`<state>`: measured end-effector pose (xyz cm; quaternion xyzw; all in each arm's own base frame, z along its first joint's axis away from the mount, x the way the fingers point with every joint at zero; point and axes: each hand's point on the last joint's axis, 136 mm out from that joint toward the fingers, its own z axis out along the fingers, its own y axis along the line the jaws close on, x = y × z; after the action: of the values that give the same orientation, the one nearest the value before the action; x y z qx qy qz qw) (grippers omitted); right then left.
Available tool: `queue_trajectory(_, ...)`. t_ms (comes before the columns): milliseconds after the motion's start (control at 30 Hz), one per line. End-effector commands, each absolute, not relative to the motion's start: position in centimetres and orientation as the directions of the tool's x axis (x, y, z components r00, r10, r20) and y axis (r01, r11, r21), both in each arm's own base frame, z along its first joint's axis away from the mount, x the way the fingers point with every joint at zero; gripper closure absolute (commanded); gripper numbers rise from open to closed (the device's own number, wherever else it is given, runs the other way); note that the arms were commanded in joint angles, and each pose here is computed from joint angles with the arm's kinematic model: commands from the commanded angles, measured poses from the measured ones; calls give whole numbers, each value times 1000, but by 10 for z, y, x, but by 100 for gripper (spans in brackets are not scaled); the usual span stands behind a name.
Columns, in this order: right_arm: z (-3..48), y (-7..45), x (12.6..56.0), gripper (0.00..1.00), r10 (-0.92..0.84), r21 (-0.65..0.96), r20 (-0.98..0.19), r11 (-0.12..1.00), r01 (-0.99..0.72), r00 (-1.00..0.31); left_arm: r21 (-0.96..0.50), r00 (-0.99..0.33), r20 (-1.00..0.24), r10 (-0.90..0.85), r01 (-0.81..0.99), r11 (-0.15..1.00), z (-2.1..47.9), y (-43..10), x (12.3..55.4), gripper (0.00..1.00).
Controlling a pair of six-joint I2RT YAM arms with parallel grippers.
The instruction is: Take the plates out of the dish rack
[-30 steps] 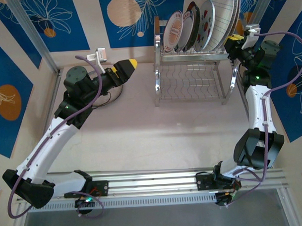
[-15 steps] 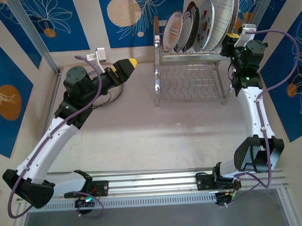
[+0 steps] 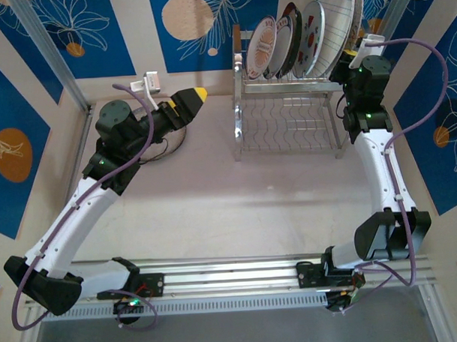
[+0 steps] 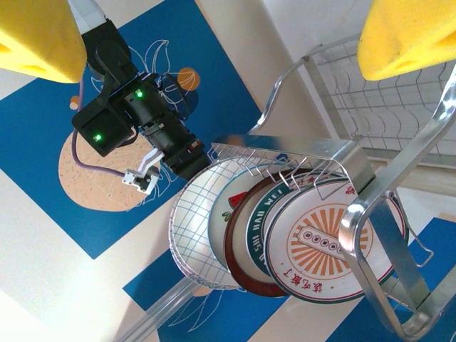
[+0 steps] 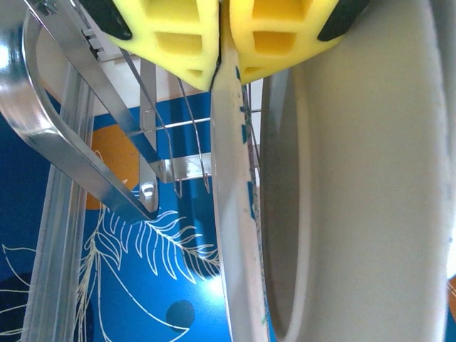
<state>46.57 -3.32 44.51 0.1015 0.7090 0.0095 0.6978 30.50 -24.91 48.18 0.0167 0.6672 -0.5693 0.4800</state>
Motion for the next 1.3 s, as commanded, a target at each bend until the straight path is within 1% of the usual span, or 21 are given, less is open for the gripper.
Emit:
queue_trajectory(0,487,-29,449,100,143,152,-987,981,122,79,-728,-512,-665,-544,606,320,498,-250,300,3)
queue_trajectory(333,514,-41,430,100,130,150,-985,969,195,110,-726,-520,-663,-538,624,291,501,-257,300,2)
queue_trajectory(567,524,-49,418,100,126,148,-987,958,244,104,-677,-498,-691,-523,699,229,528,-271,290,2)
queue_trajectory(967,540,-59,399,100,125,151,-986,945,289,107,-572,-394,-770,-503,775,269,568,-275,274,2)
queue_trajectory(1267,550,-65,385,100,123,152,-987,934,324,107,-566,-394,-770,-503,785,252,573,-278,271,2)
